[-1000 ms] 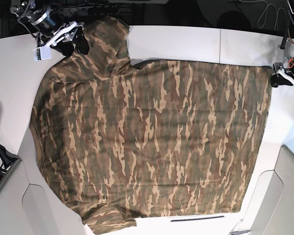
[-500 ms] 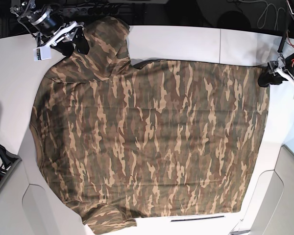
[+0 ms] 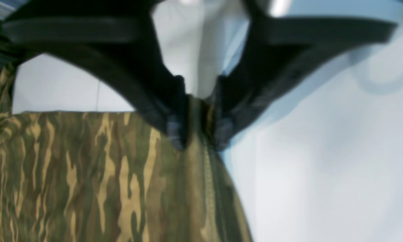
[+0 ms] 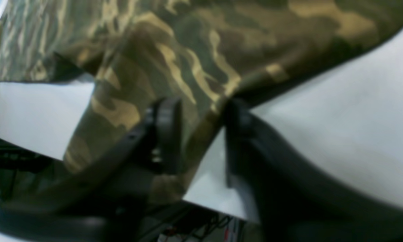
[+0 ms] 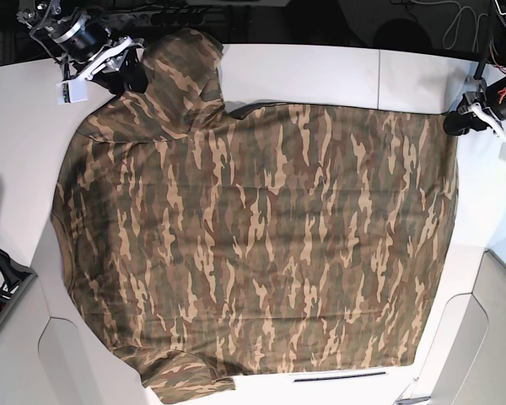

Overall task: Fold the T-shirt properly
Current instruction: 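Move both grippers down to the shirt's collar-side corners and grasp them, then lift the corners and fold that edge over toward the hem with both grippers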

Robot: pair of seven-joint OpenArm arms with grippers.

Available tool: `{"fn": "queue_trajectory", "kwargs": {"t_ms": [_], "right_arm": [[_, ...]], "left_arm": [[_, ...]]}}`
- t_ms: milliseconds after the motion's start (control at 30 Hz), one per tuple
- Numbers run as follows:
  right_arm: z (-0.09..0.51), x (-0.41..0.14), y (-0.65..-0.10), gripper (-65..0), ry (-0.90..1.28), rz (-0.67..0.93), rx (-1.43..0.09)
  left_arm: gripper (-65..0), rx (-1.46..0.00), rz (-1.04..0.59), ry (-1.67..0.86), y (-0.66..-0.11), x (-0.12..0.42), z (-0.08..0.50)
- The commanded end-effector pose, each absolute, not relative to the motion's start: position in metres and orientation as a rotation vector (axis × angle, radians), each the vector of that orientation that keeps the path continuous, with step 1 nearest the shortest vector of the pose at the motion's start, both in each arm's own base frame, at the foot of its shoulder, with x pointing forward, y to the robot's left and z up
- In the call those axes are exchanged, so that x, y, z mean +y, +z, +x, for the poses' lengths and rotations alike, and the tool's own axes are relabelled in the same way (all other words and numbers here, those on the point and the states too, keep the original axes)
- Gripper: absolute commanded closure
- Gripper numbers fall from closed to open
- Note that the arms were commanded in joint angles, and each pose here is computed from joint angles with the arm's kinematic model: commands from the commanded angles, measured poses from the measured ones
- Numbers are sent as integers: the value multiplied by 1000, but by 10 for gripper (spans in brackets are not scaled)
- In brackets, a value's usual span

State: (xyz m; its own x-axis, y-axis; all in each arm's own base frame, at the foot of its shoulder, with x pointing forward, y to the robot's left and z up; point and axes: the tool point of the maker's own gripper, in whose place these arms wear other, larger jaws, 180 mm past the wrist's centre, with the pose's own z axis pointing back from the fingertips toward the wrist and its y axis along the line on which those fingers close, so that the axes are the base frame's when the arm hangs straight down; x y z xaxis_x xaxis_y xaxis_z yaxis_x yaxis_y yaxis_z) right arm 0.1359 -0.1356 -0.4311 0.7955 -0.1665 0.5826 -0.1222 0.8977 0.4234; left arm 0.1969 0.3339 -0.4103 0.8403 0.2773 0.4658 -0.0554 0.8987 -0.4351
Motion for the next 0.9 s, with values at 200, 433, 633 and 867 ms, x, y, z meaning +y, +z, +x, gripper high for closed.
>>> {"fn": "queue_trajectory", "kwargs": {"t_ms": [200, 433, 633, 867], "right_arm": [[132, -137, -432, 0, -12, 456, -641], [139, -130, -418, 0, 29, 481, -682], [157, -125, -389, 0, 73, 483, -768], [186, -134, -358, 0, 80, 468, -882]], "left_arm": [[0, -631, -432, 189, -394, 340, 212], [0, -643, -430, 175, -390, 339, 216], [0, -694, -446, 134, -372, 331, 228], [0, -767, -448, 65, -347, 322, 248]]}}
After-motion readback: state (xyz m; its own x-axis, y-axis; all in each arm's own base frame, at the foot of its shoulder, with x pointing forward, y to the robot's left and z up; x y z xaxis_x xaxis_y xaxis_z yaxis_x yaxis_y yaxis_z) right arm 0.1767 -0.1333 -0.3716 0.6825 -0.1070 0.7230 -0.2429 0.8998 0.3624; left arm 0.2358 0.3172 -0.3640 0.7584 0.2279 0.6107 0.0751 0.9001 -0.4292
